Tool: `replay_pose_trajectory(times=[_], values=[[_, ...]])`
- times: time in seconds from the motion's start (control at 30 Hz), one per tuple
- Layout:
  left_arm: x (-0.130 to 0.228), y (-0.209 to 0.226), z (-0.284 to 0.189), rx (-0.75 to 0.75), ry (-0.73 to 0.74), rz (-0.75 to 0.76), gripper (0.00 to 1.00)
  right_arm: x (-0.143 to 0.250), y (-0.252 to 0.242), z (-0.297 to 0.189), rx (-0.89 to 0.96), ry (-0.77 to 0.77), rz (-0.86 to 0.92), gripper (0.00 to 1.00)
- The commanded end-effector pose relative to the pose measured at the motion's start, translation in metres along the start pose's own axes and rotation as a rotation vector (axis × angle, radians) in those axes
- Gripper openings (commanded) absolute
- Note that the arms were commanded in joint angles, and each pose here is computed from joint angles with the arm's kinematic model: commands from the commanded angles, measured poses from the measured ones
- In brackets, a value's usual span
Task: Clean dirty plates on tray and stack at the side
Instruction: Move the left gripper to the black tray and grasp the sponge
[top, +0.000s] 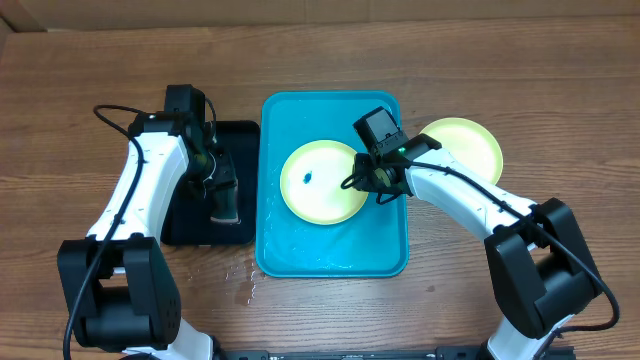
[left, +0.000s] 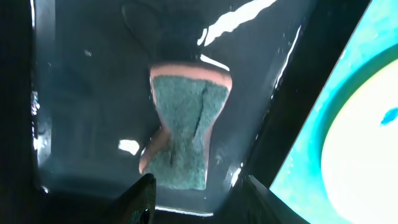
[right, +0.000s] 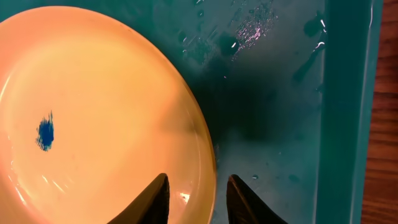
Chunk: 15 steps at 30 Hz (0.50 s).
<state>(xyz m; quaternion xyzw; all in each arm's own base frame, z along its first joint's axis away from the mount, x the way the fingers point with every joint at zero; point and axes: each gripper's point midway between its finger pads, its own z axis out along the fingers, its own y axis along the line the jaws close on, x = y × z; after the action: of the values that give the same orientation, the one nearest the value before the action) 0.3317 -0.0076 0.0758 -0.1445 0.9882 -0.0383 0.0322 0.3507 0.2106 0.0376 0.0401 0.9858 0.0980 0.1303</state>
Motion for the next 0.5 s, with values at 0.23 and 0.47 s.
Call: replay_pose_trajectory(times=[0.23, 0.47], values=[[0.011, -0.006, -0.007, 0.006, 0.022, 0.043, 0.46, 0.003, 0.000, 0.004, 0.001, 0.010, -0.006, 0.36], [0.023, 0.009, 0.002, -0.076, 0.055, 0.049, 0.41, 0.003, -0.001, 0.004, 0.009, 0.009, -0.022, 0.36]])
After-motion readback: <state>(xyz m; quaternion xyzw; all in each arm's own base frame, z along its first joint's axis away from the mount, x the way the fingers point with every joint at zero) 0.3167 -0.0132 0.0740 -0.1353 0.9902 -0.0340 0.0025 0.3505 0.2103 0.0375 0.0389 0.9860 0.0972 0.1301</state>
